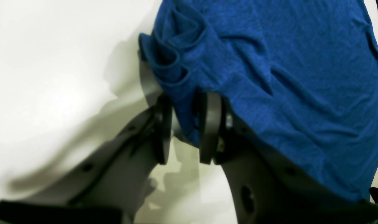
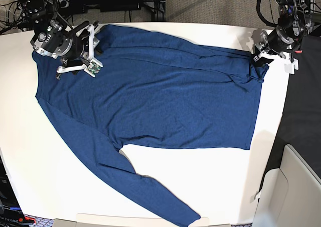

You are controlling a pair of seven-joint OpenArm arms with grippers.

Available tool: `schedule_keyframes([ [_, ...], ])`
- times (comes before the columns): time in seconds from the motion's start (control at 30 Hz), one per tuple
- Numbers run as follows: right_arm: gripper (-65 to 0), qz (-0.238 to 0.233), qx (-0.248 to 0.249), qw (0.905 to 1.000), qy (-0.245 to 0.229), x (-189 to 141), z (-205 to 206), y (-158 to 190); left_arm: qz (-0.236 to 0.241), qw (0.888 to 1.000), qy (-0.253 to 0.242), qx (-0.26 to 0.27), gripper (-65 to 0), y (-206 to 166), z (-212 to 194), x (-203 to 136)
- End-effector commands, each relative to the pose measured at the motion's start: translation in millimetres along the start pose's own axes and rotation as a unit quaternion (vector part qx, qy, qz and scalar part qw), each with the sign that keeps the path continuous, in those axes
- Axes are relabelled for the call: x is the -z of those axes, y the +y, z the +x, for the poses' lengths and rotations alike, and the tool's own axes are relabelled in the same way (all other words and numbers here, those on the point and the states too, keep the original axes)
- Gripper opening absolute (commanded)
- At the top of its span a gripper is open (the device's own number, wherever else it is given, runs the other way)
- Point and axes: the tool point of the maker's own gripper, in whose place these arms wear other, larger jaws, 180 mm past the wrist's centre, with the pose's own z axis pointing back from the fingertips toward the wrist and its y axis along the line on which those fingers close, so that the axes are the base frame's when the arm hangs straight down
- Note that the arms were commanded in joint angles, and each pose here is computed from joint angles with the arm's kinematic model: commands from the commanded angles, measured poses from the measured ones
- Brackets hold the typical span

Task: Fold the T-shirt properly
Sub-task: 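Release the shoulder with the right gripper and regrasp the collar edge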

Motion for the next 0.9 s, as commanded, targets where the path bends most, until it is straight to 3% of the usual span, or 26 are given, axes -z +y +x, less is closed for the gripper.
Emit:
schedule_keyframes([
  [0.0, -38.8, -0.009, -0.008, 0.9999, -0.012, -4, 7, -7, -0.005, 1.000, -0.014, 0.009, -49.8, -3, 10, -3],
  [0.13, -38.7, -0.016, -0.004, 0.9998, 0.005, 2, -1, -16, -0.006, 1.000, -0.014, 0.009, -49.8, -4, 11, -3],
  [0.37, -38.8, -0.020, -0.074, 0.9959, 0.048, 19, -3, -1, -0.006, 1.000, -0.014, 0.009, -49.8, -4, 11, -3],
  [0.53, -39.8, -0.023, -0.085, 0.9947, 0.054, 20, -3, 1, -0.005, 1.000, -0.015, 0.009, -49.9, -3, 11, -3],
  [0.73, -63.1, -0.042, -0.070, 0.9952, 0.053, 15, -5, -14, -0.005, 1.000, -0.016, 0.008, -49.9, -3, 12, -4],
  [0.87, -63.8, -0.069, -0.036, 0.9960, 0.043, 8, -5, -33, -0.006, 1.000, -0.016, 0.007, -49.9, -3, 12, -4],
])
